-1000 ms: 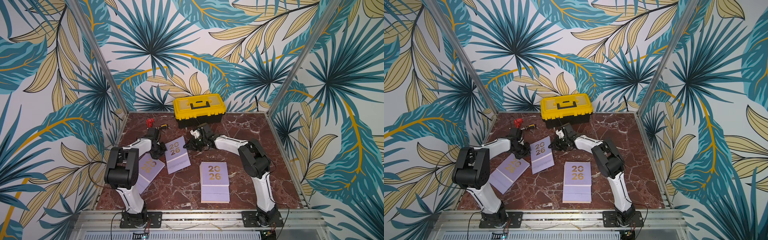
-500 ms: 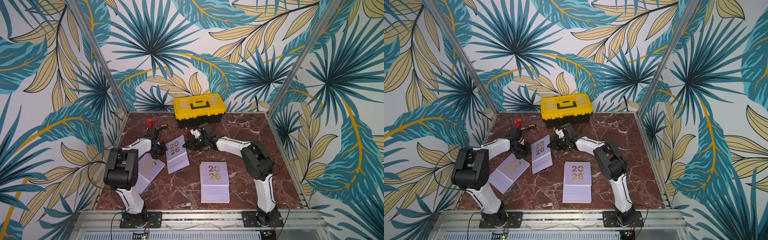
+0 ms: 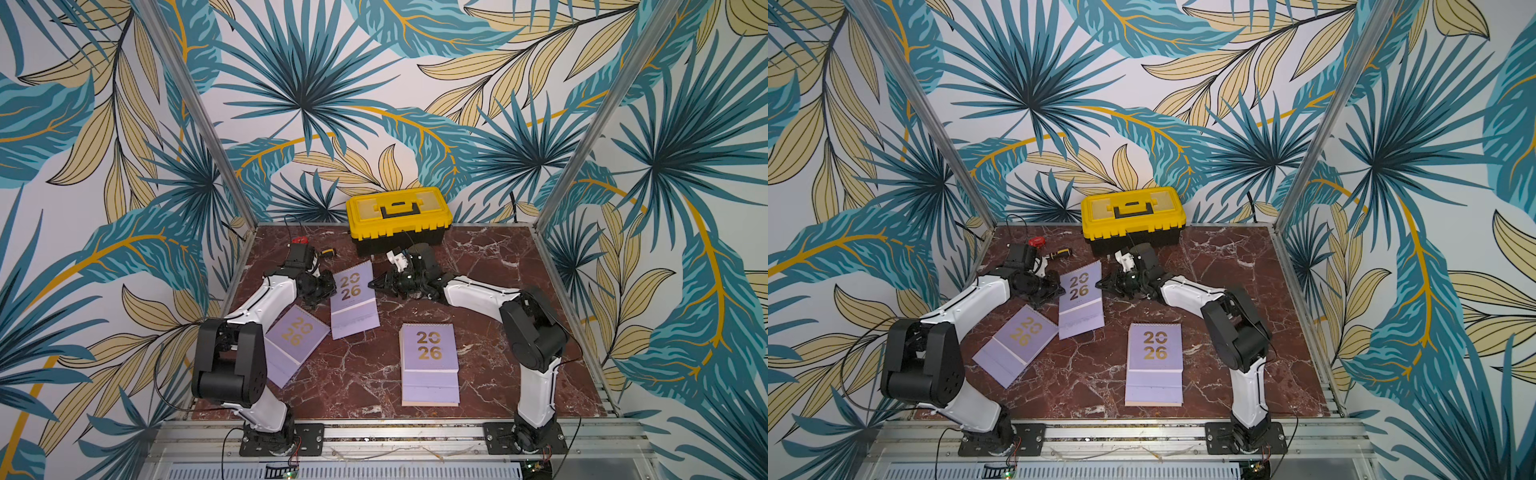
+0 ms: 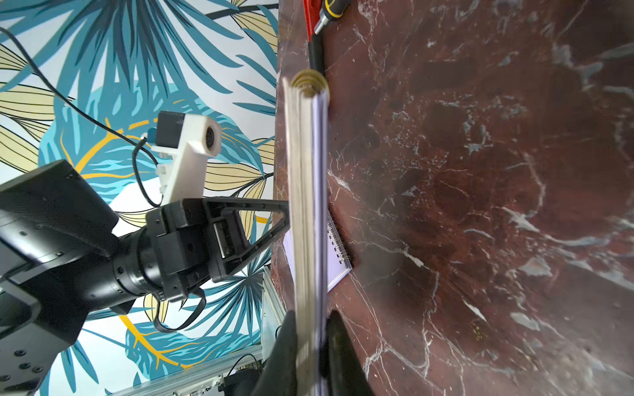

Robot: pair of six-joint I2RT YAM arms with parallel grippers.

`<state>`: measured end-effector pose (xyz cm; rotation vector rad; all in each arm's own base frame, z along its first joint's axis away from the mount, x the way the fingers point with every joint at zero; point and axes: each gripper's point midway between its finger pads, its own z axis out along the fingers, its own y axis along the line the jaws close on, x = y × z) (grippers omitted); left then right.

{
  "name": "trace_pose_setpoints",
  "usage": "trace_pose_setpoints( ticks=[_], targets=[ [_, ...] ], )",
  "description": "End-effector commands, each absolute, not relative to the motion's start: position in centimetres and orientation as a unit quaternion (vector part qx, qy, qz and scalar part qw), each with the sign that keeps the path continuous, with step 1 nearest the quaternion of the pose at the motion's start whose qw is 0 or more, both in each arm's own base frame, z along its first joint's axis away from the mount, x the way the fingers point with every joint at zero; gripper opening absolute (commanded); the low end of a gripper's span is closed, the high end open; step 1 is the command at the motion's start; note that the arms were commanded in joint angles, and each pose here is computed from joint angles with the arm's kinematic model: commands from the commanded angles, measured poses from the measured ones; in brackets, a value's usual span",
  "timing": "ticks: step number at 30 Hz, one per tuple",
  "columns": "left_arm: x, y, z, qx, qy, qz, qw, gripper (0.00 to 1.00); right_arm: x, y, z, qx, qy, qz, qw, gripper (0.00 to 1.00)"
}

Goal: Stack the calendars
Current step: Pick up the calendar at the center of the board, then place the calendar at the calendar.

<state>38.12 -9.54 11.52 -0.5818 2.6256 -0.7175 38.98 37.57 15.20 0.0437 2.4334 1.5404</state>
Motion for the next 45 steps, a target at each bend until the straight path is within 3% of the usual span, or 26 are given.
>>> trace_pose_setpoints(
  ticks=[1, 23, 35, 45],
  targets=[
    [38.0, -10.0, 13.8, -0.202, 0.921, -0.273, 0.191, 0.00, 38.6, 36.3, 17.6, -0.001, 0.822, 0.549, 0.153, 0.00],
    [33.1, -16.2, 18.5, -0.148, 0.906, -0.348, 0.189, 0.00, 28.3, 23.4, 18.2, 0.037, 0.834, 0.523, 0.169, 0.00],
    [30.2, -20.0, 14.8, -0.122, 0.924, -0.334, 0.141, 0.00, 20.7, 17.6, 16.3, 0.092, 0.855, 0.490, 0.141, 0.00],
    [28.6, -24.7, 11.9, -0.095, 0.930, -0.341, 0.104, 0.00, 17.8, 16.2, 14.7, 0.117, 0.863, 0.475, 0.122, 0.00]
  ],
)
